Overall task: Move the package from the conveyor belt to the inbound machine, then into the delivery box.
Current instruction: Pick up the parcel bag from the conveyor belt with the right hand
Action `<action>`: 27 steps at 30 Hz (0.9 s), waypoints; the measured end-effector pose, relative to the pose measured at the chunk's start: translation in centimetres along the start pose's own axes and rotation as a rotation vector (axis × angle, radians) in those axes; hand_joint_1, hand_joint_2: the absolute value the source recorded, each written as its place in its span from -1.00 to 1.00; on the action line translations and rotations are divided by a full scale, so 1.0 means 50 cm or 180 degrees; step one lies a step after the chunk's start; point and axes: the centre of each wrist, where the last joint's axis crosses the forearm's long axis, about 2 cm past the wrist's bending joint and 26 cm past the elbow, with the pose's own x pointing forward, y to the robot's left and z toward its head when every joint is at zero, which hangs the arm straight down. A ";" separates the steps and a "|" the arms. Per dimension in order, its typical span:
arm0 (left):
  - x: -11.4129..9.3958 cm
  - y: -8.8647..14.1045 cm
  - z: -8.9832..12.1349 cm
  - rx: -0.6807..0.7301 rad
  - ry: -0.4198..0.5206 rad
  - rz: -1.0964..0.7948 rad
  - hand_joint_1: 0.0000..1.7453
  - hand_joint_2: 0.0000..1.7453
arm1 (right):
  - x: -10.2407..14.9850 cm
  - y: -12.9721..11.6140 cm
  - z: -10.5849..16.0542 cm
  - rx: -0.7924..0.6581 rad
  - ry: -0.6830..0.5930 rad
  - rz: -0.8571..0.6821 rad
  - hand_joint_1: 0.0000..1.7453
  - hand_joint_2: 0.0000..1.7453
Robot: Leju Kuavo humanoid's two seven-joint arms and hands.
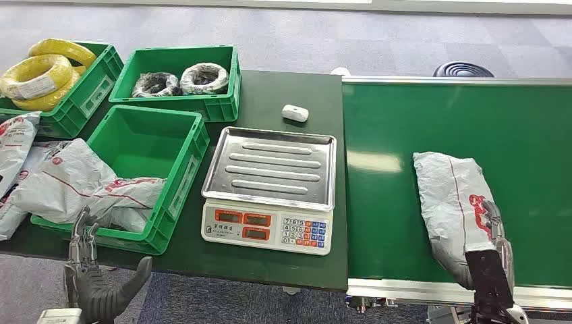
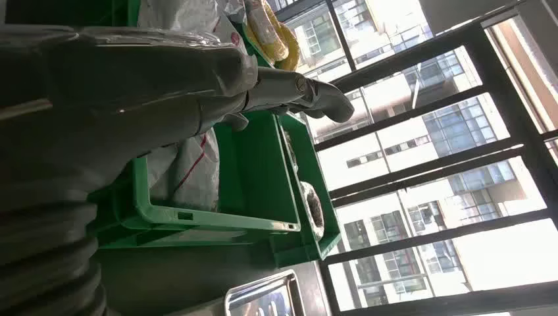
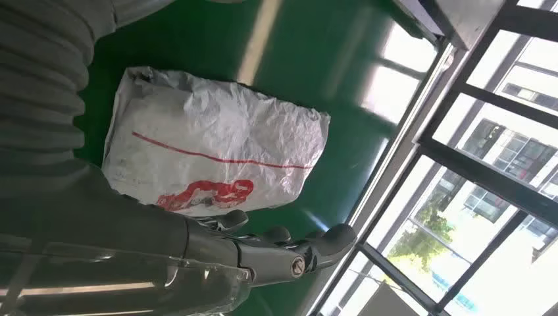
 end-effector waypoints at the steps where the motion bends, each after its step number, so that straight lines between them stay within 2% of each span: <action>1: 0.000 -0.002 -0.002 -0.0011 -0.0002 0.0014 -1.00 1.00 | -0.006 -0.003 -0.011 0.0004 0.0029 -0.0053 -1.00 1.00; 4: 0.001 -0.012 -0.016 -0.0069 -0.0027 0.0073 -1.00 1.00 | -0.032 -0.015 -0.067 -0.0019 0.0183 -0.0195 -1.00 1.00; 7: 0.001 -0.022 -0.030 -0.0132 -0.0057 0.0122 -1.00 1.00 | -0.062 -0.024 -0.133 -0.0034 0.0488 -0.0093 -1.00 1.00; 10: 0.001 -0.031 -0.042 -0.0187 -0.0079 0.0154 -1.00 1.00 | -0.091 -0.023 -0.184 0.0084 0.0953 0.0098 -1.00 1.00; 13: 0.000 -0.039 -0.052 -0.0235 -0.0084 0.0168 -1.00 1.00 | -0.116 -0.012 -0.212 0.0434 0.1547 0.0426 -0.98 1.00; 14: -0.001 -0.042 -0.056 -0.0249 -0.0085 0.0169 -1.00 1.00 | -0.123 -0.005 -0.217 0.0600 0.1724 0.0555 -0.69 1.00; 17: -0.004 -0.049 -0.065 -0.0270 -0.0082 0.0169 -1.00 1.00 | -0.133 0.013 -0.226 0.1001 0.2073 0.0818 0.49 1.00; 18: -0.005 -0.050 -0.067 -0.0272 -0.0081 0.0171 -1.00 1.00 | -0.133 0.016 -0.230 0.1062 0.2129 0.0862 0.59 1.00; 23: -0.008 -0.059 -0.073 -0.0295 -0.0068 0.0169 -1.00 1.00 | -0.124 0.023 -0.252 0.1184 0.2229 0.0943 0.81 1.00; 25: -0.009 -0.061 -0.072 -0.0306 -0.0062 0.0158 -1.00 1.00 | -0.122 0.024 -0.255 0.1241 0.2091 0.0758 0.89 1.00; 27: -0.010 -0.062 -0.072 -0.0311 -0.0060 0.0147 -1.00 1.00 | -0.122 0.027 -0.254 0.1306 0.1802 0.0362 0.98 1.00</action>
